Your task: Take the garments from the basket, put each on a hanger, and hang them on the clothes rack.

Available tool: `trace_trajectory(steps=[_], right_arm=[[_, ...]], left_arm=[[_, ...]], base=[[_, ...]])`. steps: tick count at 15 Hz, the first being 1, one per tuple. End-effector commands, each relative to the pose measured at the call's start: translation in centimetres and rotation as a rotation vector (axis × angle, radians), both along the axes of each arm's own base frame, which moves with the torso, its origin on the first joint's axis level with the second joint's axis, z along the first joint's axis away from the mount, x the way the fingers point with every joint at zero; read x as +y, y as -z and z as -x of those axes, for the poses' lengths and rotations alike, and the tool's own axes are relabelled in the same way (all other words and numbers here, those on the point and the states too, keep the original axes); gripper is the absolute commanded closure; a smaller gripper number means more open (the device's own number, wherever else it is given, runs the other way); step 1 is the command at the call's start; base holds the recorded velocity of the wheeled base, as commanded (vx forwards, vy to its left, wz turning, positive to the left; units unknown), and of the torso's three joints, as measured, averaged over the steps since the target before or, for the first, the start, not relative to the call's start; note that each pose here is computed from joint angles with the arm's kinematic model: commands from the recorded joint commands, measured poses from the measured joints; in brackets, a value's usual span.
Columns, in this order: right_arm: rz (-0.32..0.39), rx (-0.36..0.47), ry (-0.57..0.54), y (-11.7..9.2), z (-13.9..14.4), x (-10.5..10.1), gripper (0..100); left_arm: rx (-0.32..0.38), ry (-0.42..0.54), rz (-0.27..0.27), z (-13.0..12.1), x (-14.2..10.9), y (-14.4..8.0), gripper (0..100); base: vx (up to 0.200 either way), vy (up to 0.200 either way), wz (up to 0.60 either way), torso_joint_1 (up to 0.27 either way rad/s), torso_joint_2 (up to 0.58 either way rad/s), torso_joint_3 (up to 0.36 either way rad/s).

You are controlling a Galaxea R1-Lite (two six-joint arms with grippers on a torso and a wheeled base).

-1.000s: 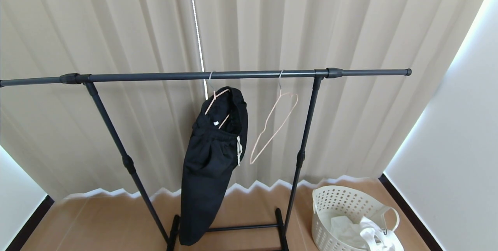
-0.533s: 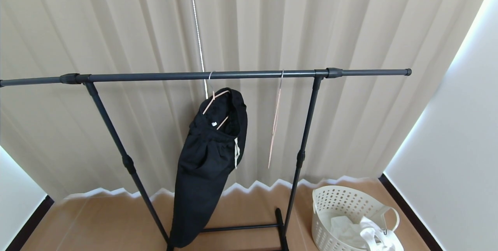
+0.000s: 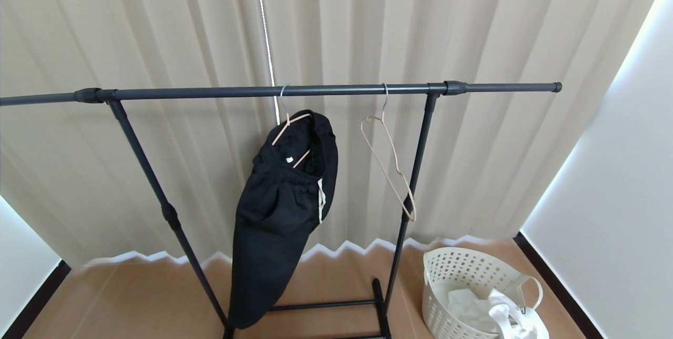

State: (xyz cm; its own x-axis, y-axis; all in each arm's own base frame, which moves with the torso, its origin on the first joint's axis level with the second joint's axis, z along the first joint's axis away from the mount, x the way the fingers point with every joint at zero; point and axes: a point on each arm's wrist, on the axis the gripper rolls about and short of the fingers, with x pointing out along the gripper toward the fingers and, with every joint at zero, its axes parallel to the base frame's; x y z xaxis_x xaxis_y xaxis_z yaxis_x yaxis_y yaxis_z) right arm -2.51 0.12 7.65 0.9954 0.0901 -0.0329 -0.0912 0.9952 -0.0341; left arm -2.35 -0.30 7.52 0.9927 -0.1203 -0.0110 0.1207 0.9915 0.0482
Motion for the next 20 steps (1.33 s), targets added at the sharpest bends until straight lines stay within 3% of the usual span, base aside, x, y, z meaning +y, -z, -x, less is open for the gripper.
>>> trace_trajectory(steps=[1, 12, 20], right_arm=[[0.000, 0.002, 0.000, 0.01, -0.02, 0.00, 0], [-0.012, 0.003, 0.002, 0.01, -0.02, 0.00, 0], [-0.034, 0.005, 0.022, 0.01, -0.02, -0.05, 0]], left_arm=[[0.001, -0.001, -0.001, -0.01, 0.00, -0.01, 0], [0.001, -0.001, 0.000, -0.01, 0.00, -0.01, 0], [0.000, -0.003, 0.007, -0.01, 0.00, -0.03, 0]], base=[[0.000, 0.000, 0.00, -0.149, 0.34, 0.188], [0.000, 0.000, 0.00, -0.153, 0.36, 0.210], [0.000, 0.000, 0.00, -0.208, 0.54, 0.328]])
